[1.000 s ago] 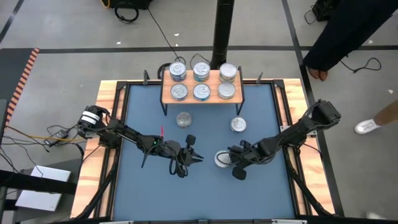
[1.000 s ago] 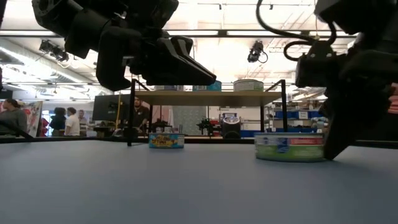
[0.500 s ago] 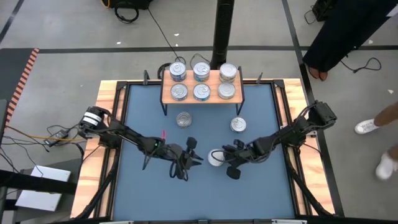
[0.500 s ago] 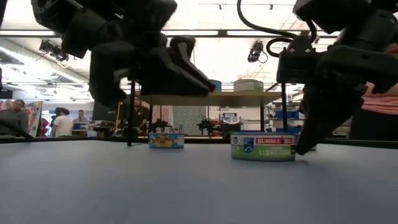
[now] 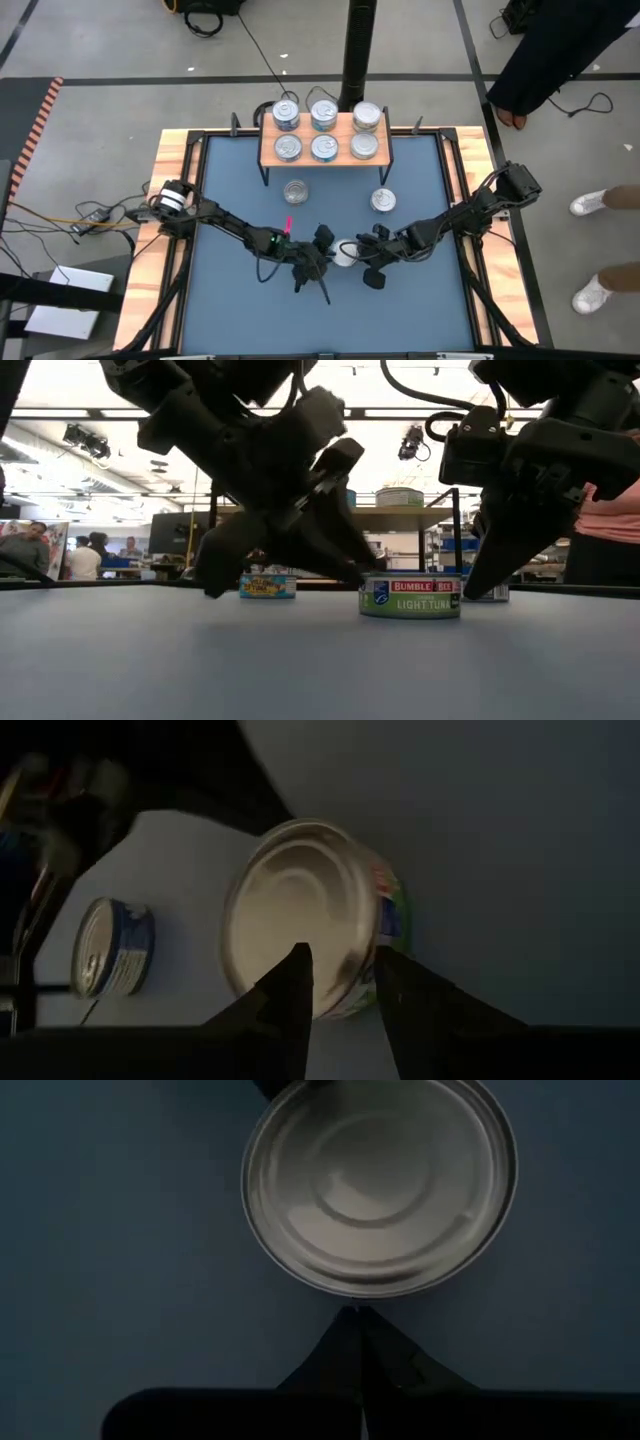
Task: Stack canned seafood by type on shelf
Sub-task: Stack the green tuna can on top of the green tuna can on the shelf
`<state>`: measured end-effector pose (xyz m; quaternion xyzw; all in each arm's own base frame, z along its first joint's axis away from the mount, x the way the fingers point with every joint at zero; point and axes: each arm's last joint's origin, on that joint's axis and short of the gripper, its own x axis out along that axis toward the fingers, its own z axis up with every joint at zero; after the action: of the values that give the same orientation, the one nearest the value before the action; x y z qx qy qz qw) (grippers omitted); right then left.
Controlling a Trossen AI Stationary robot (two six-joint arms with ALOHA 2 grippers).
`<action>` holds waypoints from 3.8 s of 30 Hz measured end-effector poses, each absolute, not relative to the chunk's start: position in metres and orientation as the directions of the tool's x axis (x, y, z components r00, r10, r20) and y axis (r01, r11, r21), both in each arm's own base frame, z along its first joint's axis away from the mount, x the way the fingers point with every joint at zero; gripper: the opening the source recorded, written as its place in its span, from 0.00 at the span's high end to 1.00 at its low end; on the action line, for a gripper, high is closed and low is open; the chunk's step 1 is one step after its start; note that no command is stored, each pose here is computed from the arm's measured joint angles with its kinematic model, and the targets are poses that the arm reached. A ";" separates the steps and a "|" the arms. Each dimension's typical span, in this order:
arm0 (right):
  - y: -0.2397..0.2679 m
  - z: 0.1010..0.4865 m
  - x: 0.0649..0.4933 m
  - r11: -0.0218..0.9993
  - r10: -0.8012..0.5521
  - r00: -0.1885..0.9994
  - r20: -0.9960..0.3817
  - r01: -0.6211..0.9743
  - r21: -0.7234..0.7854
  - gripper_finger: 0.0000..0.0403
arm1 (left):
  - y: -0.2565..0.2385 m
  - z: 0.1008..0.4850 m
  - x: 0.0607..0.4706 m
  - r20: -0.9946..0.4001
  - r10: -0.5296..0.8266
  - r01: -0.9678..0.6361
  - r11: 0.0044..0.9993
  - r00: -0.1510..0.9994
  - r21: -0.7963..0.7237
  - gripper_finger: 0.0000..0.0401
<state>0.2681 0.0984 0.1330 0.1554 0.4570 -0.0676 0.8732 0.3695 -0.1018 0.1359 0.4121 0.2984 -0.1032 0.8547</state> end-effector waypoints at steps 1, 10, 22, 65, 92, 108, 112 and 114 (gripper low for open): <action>0.098 0.133 0.268 0.944 0.025 0.573 -0.819 0.257 0.209 1.00 | -0.102 0.135 0.370 -0.607 0.071 0.441 0.622 0.791 0.648 0.71; 0.099 0.134 0.270 0.945 0.037 0.592 -0.805 0.241 0.221 1.00 | -0.101 0.131 0.372 -0.630 0.092 0.483 0.560 0.771 0.673 0.79; 0.105 0.136 0.269 0.954 0.095 0.582 -0.808 0.177 0.241 0.96 | -0.103 0.141 0.378 -0.659 0.086 0.514 0.554 0.747 0.655 0.99; 0.175 0.101 0.306 0.673 -0.629 0.619 -0.470 0.131 -0.728 0.51 | -0.089 0.171 0.401 -0.662 0.005 0.380 0.815 0.750 0.438 1.00; 0.172 0.129 0.297 0.743 -0.597 0.618 -0.512 0.185 -0.643 0.68 | -0.084 0.159 0.391 -0.744 0.085 0.387 0.812 0.663 0.437 0.70; 0.172 0.132 0.295 0.748 -0.594 0.618 -0.515 0.188 -0.637 0.64 | -0.080 0.144 0.392 -0.744 0.149 0.412 0.754 0.652 0.512 0.98; 0.173 0.131 0.294 0.757 -0.582 0.615 -0.533 0.169 -0.632 0.63 | -0.081 0.147 0.394 -0.753 0.137 0.423 0.756 0.644 0.499 0.99; 0.174 0.130 0.294 0.784 -0.549 0.609 -0.573 0.139 -0.604 0.62 | -0.082 0.151 0.397 -0.762 0.114 0.426 0.772 0.638 0.472 1.00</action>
<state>0.2938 0.1738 0.1301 -0.2600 0.3944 -0.2004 0.8583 0.3966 -0.0816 0.1508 0.3251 0.4152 -0.0925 0.8446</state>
